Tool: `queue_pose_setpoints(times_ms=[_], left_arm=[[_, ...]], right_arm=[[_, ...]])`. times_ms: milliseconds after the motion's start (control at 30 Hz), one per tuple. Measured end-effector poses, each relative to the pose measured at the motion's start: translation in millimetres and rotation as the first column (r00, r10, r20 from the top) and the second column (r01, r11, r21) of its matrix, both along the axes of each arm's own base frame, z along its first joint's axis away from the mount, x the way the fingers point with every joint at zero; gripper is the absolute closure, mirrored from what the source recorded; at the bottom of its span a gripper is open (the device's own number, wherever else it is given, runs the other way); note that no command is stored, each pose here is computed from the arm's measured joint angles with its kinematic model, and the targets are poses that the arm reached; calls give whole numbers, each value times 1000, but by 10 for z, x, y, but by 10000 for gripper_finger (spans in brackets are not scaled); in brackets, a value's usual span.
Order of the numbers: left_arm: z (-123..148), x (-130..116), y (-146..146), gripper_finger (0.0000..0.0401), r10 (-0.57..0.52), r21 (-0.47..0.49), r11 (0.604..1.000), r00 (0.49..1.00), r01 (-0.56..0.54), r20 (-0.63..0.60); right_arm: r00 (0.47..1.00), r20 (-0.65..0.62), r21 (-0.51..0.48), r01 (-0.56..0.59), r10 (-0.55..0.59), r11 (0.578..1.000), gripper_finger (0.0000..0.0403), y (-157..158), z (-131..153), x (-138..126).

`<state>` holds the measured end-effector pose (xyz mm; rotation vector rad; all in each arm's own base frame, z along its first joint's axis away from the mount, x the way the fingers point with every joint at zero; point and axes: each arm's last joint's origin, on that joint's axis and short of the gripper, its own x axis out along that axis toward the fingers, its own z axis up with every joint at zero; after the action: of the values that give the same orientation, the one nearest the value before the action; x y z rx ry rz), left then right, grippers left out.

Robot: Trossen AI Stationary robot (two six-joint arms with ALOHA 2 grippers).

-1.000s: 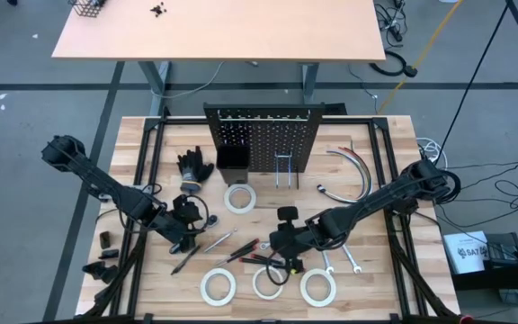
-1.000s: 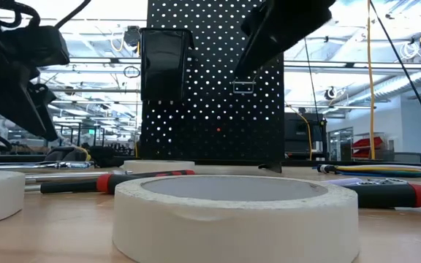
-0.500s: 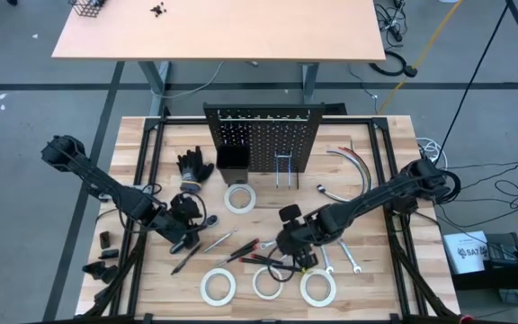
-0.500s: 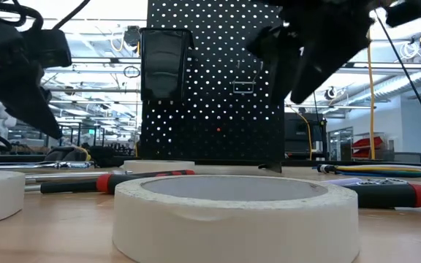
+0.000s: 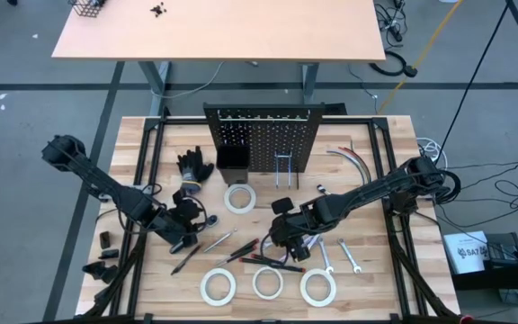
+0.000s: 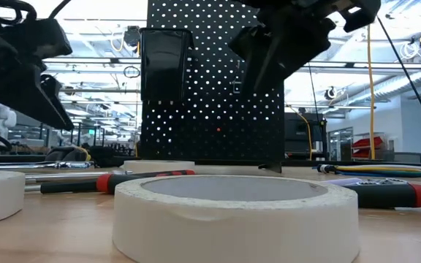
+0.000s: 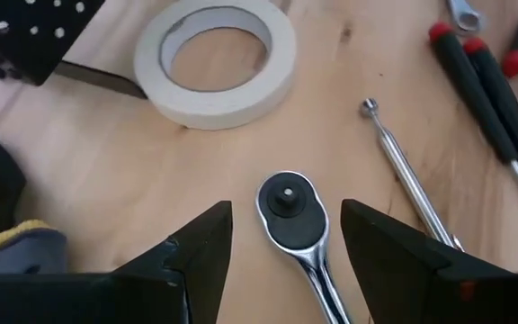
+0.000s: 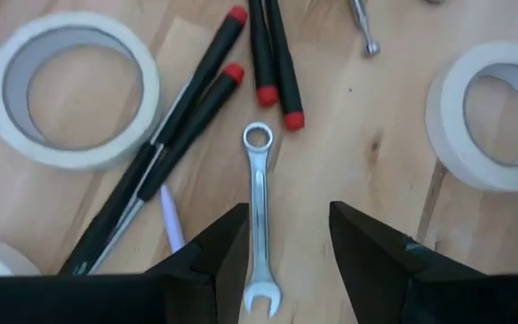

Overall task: Hang tools onto peg board
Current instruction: Put the gray ratchet wrench into the black bin on the peg board

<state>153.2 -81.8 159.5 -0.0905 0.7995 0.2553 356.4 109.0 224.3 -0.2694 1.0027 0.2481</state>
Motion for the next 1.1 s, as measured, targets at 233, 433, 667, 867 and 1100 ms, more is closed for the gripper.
queue_pose_setpoints(times_ms=[233,433,667,867,1100], left_arm=[[-124,-84,-20,189,-38,-1,999,999,38,-19],[-188,-88,-66,189,-78,-77,994,996,81,42],[-178,-76,-72,189,-76,-87,993,995,81,57],[-175,-73,-75,189,-105,-73,991,993,109,54],[-51,-50,22,189,-23,-222,974,994,46,103]], right_arm=[[992,3,88,122,-122,989,254,45,12,6],[982,-51,116,186,-181,976,254,141,-10,-64],[885,-88,115,464,-457,878,254,193,-40,-154],[856,-111,110,515,-504,850,254,271,-54,-220],[831,-191,24,536,-523,844,254,323,-96,-367]])
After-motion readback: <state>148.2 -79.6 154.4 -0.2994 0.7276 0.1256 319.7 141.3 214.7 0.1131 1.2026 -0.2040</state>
